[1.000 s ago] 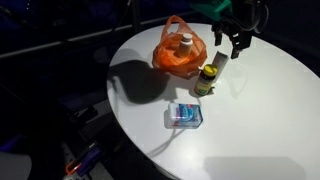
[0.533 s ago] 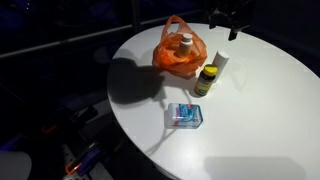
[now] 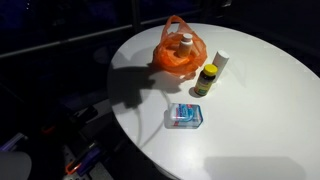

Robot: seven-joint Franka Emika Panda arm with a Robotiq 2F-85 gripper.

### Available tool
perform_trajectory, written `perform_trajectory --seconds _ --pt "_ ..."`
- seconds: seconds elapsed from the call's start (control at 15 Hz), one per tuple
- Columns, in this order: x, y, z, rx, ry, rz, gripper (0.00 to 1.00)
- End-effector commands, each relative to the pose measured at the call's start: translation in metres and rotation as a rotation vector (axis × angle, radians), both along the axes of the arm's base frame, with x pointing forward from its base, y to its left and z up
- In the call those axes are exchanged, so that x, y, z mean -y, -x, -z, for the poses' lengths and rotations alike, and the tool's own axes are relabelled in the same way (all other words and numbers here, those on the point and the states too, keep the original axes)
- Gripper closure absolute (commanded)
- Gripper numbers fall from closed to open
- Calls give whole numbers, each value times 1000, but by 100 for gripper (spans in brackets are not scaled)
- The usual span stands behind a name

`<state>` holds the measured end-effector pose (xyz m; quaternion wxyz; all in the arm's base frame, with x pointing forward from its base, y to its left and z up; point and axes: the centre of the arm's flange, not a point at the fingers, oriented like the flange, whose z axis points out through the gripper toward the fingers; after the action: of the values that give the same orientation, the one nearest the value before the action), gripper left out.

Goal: Remove the white bottle from the orange plastic bag and put it on the table

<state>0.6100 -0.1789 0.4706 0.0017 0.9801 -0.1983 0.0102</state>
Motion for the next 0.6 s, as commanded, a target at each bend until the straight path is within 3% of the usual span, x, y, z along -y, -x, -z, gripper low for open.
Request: perform_trajectory --seconds 0.0,0.53 --pt "-12 31 -34 -34 -39 -39 0" --pt "-43 82 -95 -50 -67 -92 0"
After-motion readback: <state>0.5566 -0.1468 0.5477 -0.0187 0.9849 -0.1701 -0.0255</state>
